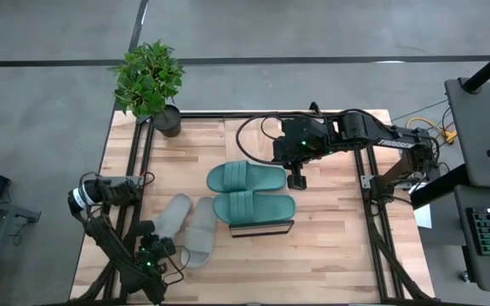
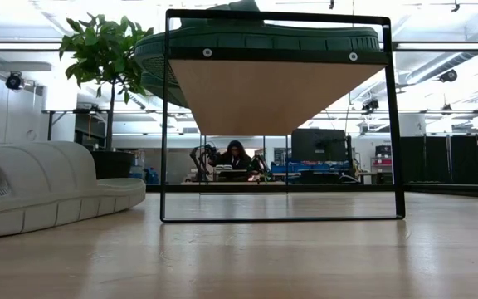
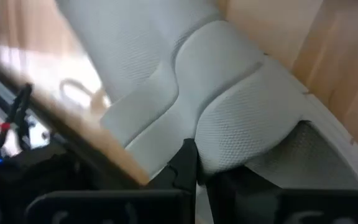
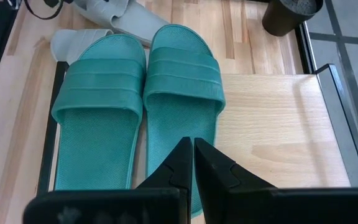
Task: Pick and place slides into the shelf
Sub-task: Put the left gray slipper on the shelf
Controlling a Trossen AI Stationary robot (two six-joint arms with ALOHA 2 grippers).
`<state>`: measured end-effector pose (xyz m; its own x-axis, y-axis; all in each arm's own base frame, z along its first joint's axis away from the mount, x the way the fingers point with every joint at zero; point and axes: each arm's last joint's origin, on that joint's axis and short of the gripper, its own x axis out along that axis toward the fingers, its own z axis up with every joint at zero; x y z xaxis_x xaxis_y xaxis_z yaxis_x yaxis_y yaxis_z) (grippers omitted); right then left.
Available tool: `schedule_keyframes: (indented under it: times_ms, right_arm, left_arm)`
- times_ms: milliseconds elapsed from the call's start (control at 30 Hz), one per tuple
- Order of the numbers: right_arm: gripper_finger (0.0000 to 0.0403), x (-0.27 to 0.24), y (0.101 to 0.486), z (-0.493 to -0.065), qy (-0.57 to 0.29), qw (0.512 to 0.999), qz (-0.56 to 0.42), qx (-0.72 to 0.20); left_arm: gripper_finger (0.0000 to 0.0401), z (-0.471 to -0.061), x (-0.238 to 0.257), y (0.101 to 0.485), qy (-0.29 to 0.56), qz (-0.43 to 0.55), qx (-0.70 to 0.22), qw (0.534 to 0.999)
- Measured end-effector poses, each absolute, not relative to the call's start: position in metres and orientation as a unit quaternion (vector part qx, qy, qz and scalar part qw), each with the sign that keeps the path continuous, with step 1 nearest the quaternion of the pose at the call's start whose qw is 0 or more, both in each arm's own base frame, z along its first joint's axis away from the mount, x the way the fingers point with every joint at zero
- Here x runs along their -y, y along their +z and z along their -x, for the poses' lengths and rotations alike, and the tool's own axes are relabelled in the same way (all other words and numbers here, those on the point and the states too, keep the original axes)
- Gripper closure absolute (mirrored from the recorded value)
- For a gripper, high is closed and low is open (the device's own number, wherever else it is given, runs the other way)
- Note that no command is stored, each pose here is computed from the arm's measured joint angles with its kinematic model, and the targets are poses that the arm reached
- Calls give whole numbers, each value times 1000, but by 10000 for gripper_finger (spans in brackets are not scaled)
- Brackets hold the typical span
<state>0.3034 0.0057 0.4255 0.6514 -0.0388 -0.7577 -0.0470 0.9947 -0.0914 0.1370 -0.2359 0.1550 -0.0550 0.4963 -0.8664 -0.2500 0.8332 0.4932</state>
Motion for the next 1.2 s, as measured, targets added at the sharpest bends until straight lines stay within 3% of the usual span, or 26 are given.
schedule_keyframes:
  times_ms: [367, 1033, 1200]
  right_arm:
    - [394, -6, 425, -303, 2, 907, 52, -418]
    - [394, -6, 425, -303, 3, 907, 54, -418]
    - [394, -6, 425, -303, 3, 907, 54, -418]
  left_arm:
    - [400, -128, 222, 205, 303, -93, -674, 667]
    - [401, -114, 196, 255, 366, 125, -602, 699]
    - [401, -112, 192, 261, 361, 140, -597, 703]
